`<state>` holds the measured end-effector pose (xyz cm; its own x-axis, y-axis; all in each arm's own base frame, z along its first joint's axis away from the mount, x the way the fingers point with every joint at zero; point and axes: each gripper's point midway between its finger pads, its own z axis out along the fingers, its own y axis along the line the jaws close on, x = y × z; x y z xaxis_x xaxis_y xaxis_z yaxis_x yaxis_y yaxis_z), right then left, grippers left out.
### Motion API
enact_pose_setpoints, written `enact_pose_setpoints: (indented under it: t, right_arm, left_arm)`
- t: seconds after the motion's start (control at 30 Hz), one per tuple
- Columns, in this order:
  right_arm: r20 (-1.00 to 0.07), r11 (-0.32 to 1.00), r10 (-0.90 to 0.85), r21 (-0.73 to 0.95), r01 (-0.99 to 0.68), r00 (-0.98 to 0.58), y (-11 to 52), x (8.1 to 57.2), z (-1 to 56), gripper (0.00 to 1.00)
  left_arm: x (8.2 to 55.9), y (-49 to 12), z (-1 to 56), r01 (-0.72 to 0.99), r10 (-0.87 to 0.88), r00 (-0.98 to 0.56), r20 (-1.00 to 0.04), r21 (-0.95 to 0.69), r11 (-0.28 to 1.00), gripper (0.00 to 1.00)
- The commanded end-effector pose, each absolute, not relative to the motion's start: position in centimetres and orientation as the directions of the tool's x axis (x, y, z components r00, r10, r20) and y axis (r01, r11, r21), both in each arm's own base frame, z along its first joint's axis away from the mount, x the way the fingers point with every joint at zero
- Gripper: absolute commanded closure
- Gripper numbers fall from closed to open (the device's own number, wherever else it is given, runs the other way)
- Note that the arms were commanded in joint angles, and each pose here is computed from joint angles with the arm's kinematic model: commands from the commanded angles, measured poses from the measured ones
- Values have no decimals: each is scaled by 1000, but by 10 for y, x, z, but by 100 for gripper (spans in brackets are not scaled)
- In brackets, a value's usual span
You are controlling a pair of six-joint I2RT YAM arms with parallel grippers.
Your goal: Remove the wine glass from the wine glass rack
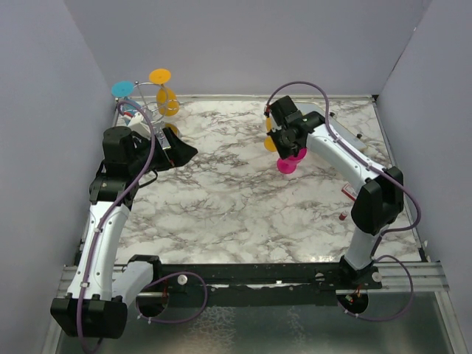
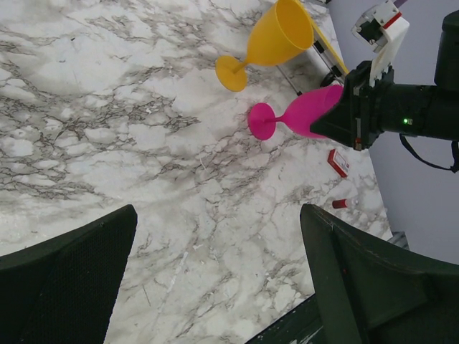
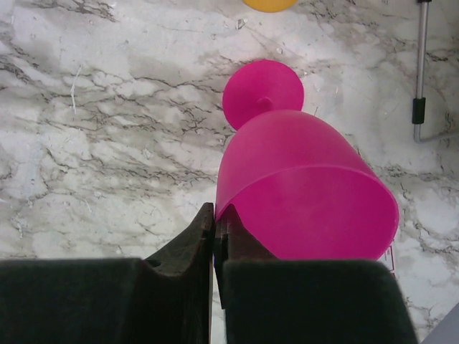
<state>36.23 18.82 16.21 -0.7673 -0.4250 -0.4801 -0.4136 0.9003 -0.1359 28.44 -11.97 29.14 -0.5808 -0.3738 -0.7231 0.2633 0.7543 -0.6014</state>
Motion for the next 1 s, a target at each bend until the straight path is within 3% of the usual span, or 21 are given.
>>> enact_pose_setpoints:
  t: [0.0, 0.27, 0.6, 0.97]
  right_arm:
    - [-500, 895, -436, -156, -417, -748, 196, 377, 168, 98]
    - [-480, 893, -444, -167, -418, -757, 199, 384, 158, 94]
    - [-510, 895, -434, -148, -421, -742, 205, 389, 166, 72]
    - [-671, 886, -388, -82, -457, -632, 217, 385, 225, 58]
  left_arm:
    - [284, -117, 300, 273, -364, -553, -750, -576, 771, 1]
    - [285, -117, 304, 276, -364, -548, -753, -574, 771, 1]
    - [283, -118, 305, 277, -365, -548, -753, -575, 770, 1]
    - [279, -118, 310, 271, -385, -544, -746, -590, 760, 1]
